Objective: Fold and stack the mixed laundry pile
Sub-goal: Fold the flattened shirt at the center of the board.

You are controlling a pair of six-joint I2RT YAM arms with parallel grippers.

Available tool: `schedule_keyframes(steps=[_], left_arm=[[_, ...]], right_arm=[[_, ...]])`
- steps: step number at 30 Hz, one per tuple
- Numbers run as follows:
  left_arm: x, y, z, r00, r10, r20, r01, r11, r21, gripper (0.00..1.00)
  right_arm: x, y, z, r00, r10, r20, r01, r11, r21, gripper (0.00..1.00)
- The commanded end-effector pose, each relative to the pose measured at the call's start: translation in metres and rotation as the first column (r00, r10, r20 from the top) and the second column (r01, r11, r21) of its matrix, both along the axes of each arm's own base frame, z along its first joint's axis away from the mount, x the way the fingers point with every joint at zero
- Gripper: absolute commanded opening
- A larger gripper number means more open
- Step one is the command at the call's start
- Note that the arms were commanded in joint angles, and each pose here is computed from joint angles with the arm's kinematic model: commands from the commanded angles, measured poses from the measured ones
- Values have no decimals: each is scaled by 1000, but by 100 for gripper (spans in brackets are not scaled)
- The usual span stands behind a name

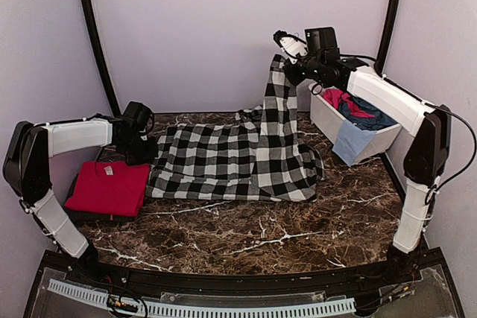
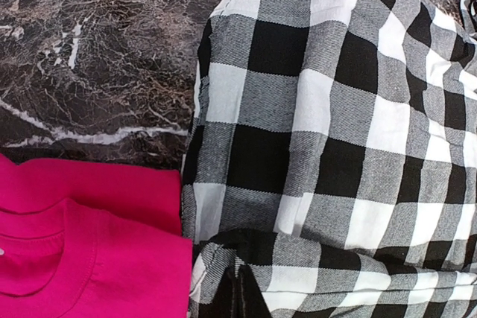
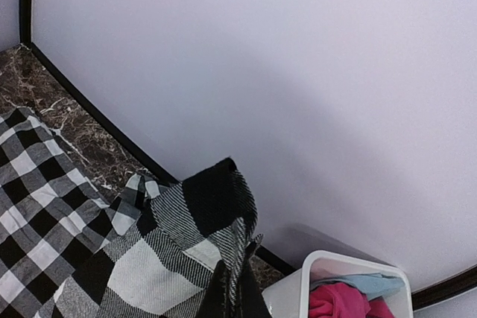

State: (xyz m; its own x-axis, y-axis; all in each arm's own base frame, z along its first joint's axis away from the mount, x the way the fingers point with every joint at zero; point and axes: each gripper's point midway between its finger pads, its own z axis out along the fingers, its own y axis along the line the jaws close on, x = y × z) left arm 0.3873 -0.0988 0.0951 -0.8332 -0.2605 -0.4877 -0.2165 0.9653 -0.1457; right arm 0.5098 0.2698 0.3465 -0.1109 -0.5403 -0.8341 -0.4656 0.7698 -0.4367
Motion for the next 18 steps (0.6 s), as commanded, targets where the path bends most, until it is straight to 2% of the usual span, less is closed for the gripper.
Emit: schedule_keyframes(steps=[1, 6, 7, 8, 14, 18], left_arm=[[4, 8, 1, 999, 38, 19, -38, 999, 8, 0], [10, 2, -5, 1000, 21, 13, -21, 1000, -16, 0], [13, 0, -4, 1000, 14, 14, -14, 1000, -25, 3], [14, -4, -8, 1000, -1, 3, 1, 999, -35, 12], [22, -11, -23, 999, -28, -42, 26, 999, -36, 33], [24, -11, -31, 998, -28, -62, 26, 999, -30, 39]], right_arm=[[17, 11, 31, 991, 5, 131, -8, 1000, 22, 0], [28, 23, 19, 992, 28, 123, -27, 1000, -8, 0], [29, 24, 17, 992, 29, 121, -28, 1000, -11, 0], [29, 26, 15, 992, 32, 119, -30, 999, -12, 0], [27, 32, 6, 993, 46, 105, -45, 999, -13, 0], [28, 32, 3, 994, 42, 106, -39, 999, -25, 0]])
